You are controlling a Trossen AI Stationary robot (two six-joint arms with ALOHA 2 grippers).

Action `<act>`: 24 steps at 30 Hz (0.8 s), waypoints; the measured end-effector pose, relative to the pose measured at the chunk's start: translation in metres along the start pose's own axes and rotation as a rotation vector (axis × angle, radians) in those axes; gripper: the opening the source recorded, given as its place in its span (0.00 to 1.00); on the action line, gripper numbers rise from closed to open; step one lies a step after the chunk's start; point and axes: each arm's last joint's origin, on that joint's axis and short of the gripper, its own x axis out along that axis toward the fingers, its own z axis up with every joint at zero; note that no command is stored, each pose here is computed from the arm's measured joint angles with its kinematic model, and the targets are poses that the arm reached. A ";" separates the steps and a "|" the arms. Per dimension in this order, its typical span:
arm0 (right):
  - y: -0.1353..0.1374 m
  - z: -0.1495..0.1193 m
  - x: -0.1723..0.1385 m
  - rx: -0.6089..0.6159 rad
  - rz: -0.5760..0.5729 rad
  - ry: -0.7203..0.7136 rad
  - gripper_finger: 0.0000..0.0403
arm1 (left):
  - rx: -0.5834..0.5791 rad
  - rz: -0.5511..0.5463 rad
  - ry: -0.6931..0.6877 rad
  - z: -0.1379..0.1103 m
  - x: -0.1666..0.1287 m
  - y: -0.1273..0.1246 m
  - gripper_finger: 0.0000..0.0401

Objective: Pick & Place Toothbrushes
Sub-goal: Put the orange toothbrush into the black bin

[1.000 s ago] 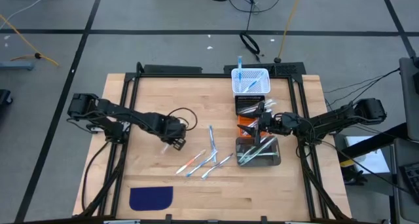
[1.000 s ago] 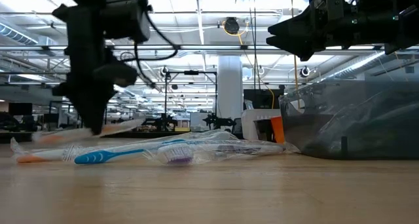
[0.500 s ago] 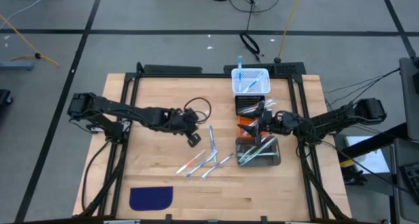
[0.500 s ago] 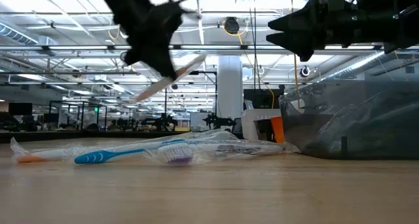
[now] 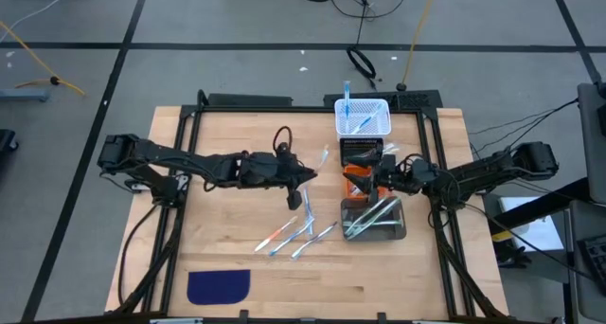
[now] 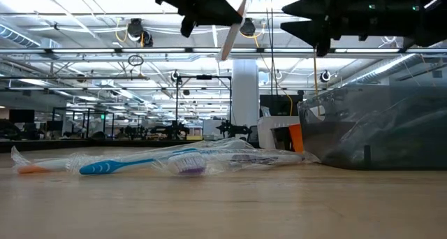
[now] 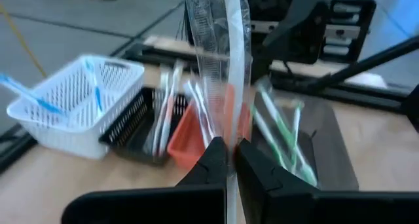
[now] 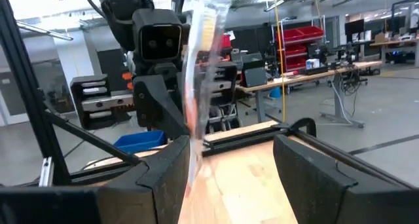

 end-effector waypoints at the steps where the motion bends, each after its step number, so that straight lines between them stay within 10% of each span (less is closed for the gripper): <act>1: 0.000 0.002 0.003 -0.004 -0.002 -0.004 0.53 | -0.001 0.000 -0.013 0.001 0.000 0.000 0.01; 24: -0.004 0.010 0.042 -0.007 -0.051 -0.017 0.46 | 0.027 0.014 -0.095 -0.013 0.037 0.003 0.03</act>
